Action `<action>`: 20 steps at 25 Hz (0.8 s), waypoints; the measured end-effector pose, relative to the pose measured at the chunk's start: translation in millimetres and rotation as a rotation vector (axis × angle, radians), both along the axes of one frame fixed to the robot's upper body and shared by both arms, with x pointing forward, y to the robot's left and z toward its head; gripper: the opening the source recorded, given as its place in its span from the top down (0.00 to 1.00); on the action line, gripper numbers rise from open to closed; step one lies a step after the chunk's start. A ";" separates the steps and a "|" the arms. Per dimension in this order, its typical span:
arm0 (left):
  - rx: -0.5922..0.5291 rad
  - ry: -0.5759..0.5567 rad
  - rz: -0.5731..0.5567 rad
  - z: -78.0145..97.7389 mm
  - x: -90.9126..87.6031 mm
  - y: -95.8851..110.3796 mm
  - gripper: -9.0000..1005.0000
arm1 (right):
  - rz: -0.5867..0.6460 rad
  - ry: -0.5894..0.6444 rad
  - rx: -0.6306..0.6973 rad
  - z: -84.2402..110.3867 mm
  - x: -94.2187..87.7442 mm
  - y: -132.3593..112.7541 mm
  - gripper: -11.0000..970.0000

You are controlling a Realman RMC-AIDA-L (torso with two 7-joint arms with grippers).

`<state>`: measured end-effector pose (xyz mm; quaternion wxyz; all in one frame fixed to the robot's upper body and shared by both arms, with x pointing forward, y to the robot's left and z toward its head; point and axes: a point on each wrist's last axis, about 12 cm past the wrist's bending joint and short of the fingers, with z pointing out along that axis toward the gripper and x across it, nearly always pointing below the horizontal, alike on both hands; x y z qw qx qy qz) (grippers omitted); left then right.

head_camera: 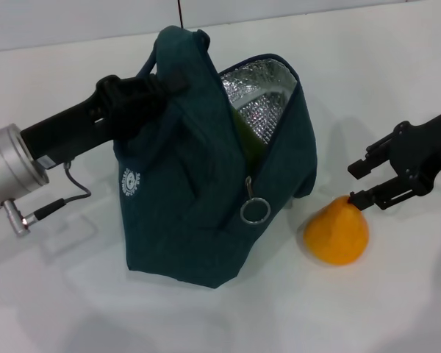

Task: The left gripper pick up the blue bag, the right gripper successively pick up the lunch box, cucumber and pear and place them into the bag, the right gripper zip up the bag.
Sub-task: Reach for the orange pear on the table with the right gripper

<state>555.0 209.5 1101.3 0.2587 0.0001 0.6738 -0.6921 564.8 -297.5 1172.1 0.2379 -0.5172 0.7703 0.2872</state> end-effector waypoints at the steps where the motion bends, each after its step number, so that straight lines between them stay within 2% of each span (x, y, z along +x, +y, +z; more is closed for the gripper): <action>1: -0.001 0.001 0.001 -0.4 -0.4 0.1 0.94 | 0.001 0.000 0.000 0.0 0.0 0.2 0.42; 20: -0.003 0.003 0.006 -2.4 -3.7 3.5 0.94 | 0.030 -0.001 0.008 -0.7 0.1 12.1 0.43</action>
